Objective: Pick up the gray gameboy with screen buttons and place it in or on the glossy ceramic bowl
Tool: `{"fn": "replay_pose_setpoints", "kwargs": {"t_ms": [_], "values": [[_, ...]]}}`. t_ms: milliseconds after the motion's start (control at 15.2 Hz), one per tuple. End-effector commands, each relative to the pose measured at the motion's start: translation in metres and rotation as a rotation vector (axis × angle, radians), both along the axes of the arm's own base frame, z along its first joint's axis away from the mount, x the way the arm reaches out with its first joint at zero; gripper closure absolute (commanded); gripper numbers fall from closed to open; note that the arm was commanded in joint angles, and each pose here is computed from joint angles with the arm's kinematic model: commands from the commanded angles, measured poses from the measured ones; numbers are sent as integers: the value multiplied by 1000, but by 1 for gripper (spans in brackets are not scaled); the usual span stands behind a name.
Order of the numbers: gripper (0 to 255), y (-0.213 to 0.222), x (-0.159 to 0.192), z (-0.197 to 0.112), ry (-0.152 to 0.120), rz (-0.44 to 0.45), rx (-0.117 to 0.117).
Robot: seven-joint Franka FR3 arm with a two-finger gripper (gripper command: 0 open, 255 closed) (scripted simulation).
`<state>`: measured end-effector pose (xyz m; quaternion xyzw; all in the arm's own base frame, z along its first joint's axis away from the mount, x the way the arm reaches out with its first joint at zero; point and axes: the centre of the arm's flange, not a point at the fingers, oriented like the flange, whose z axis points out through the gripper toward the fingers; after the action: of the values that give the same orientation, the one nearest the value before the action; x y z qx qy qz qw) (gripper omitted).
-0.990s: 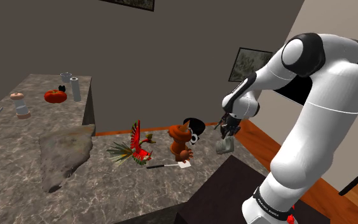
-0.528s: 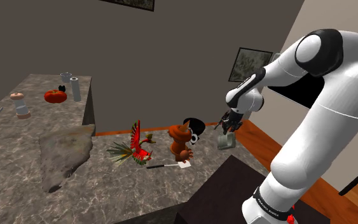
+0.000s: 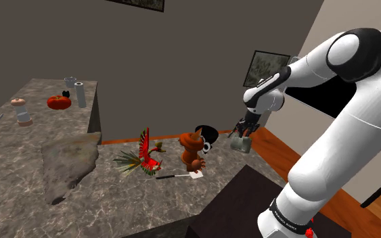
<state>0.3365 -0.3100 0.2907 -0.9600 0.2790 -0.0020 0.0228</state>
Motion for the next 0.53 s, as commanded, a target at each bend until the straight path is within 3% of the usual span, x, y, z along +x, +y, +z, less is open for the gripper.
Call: {"fn": "replay_pose_setpoints", "kwargs": {"t_ms": [0, 462], "values": [[255, -6, 19, 5, 0, 0, 0], [255, -35, 106, 15, 0, 0, 0]]}}
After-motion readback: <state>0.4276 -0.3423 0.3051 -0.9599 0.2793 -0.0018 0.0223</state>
